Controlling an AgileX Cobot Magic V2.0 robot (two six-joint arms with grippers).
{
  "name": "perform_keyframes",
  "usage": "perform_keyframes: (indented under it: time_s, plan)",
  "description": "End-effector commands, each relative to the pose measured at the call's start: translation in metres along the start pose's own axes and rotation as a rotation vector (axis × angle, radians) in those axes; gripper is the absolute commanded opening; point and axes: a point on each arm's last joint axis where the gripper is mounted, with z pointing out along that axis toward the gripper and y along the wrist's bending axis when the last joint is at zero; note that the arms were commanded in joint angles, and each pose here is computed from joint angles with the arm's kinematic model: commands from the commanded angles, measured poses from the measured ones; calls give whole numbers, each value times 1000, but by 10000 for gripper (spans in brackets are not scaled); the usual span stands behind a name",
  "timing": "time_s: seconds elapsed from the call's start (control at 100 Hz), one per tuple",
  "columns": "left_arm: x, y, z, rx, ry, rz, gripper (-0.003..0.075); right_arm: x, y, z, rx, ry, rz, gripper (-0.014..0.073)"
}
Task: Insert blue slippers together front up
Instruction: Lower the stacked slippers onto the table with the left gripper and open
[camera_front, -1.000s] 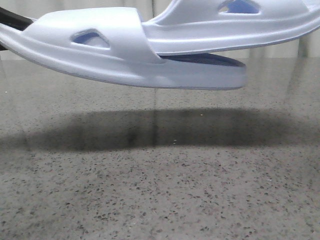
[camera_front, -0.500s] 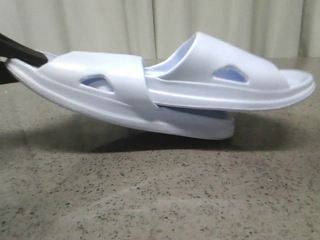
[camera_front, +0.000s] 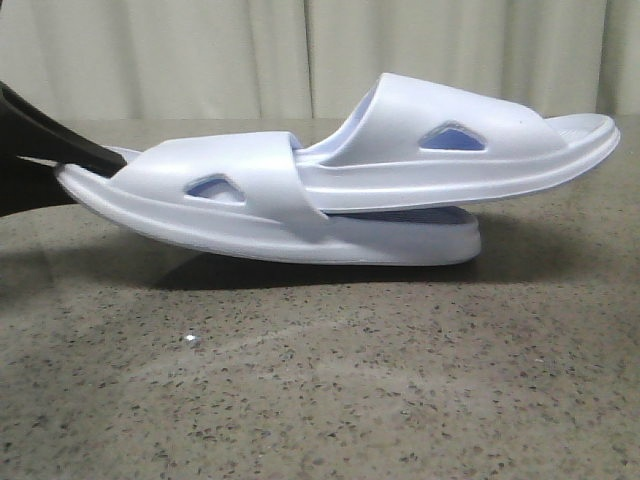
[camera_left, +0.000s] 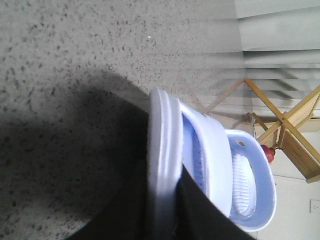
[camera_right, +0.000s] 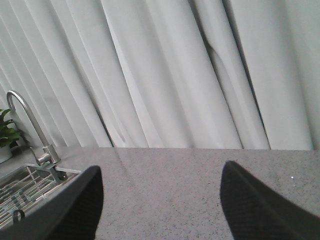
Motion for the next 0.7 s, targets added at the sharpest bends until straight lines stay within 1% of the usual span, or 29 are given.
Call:
perform_keyframes:
  time_s: [0.0,0.07,0.14,0.21,0.33,0.43,0.54,0.69]
  plan:
    - [-2,-20,0,125,6,5,16,-11,4,-1,-13,-33,-21,436]
    - [-2,-20,0,130,10,26,22,-11,4,-1,-13,-33,-21,436]
    - [-2,-20,0,131,10,35,53,-11,4,-1,-13,-33,-21,436]
    - [-2,-20,0,131,9,47,111,-11,4,-1,-13,-33,-21,436]
    - [-2,-20,0,130,7,65,250,-11,4,-1,-13,-33,-21,436]
    - [-3,-19,0,120,-3,89,329,-11,4,-1,-13,-33,-21,436]
    - [-5,-17,0,92,-30,144,363,-11,5,-1,-14,-33,-21,436]
    - [-8,-14,0,54,-61,220,364,-11,5,-1,-22,-30,-21,436]
